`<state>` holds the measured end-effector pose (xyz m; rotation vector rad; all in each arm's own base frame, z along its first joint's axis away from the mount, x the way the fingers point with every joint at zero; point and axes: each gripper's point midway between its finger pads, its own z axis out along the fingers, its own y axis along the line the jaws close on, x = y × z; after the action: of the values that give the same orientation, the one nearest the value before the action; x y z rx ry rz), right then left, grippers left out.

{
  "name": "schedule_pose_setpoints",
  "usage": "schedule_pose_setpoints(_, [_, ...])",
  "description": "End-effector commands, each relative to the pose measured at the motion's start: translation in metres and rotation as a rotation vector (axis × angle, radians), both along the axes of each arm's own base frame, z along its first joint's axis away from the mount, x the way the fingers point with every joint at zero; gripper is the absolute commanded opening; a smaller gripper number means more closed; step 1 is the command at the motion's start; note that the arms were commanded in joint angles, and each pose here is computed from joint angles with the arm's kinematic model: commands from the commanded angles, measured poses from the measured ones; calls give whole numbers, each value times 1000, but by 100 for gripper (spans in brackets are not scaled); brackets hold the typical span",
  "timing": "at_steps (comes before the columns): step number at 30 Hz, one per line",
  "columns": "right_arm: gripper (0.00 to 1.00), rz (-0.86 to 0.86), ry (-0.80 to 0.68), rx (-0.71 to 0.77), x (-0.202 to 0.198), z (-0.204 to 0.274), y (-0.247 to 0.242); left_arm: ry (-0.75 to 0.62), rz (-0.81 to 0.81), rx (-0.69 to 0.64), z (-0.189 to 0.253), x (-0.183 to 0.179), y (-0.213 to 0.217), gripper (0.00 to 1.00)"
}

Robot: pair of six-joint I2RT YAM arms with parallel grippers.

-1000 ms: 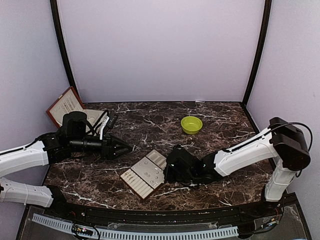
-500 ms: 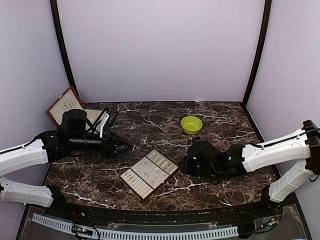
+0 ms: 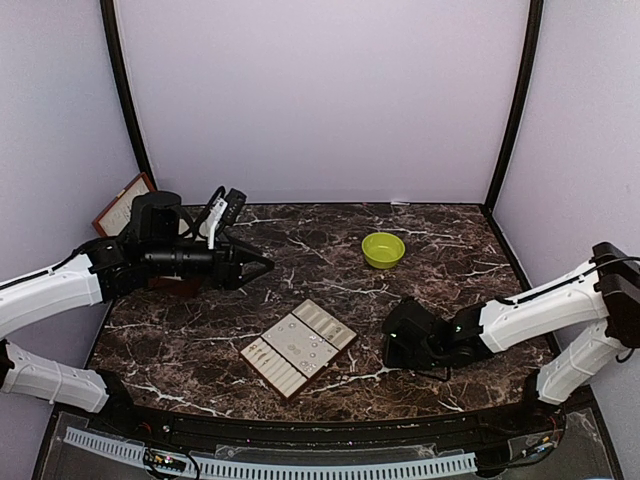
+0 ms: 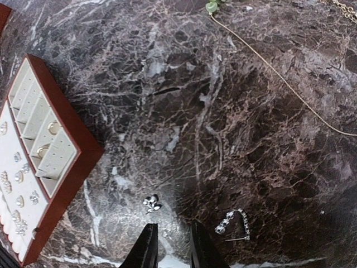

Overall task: Organize the mixed jewelry
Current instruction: Pick up the earring from the center of the board.

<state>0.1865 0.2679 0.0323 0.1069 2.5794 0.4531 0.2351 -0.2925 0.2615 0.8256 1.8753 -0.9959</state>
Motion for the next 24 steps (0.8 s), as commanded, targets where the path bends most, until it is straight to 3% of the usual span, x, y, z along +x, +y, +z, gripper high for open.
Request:
schedule_pose_setpoints(1, [22, 17, -24, 22, 9, 7, 16, -57, 47, 61, -9, 7, 10, 57])
schedule_pose_setpoints(13, [25, 19, -41, 6, 18, 6, 25, -75, 64, 89, -12, 7, 17, 56])
schedule_pose_setpoints(24, [9, -1, -40, -13, 24, -2, 25, -73, 62, 88, -12, 5, 18, 56])
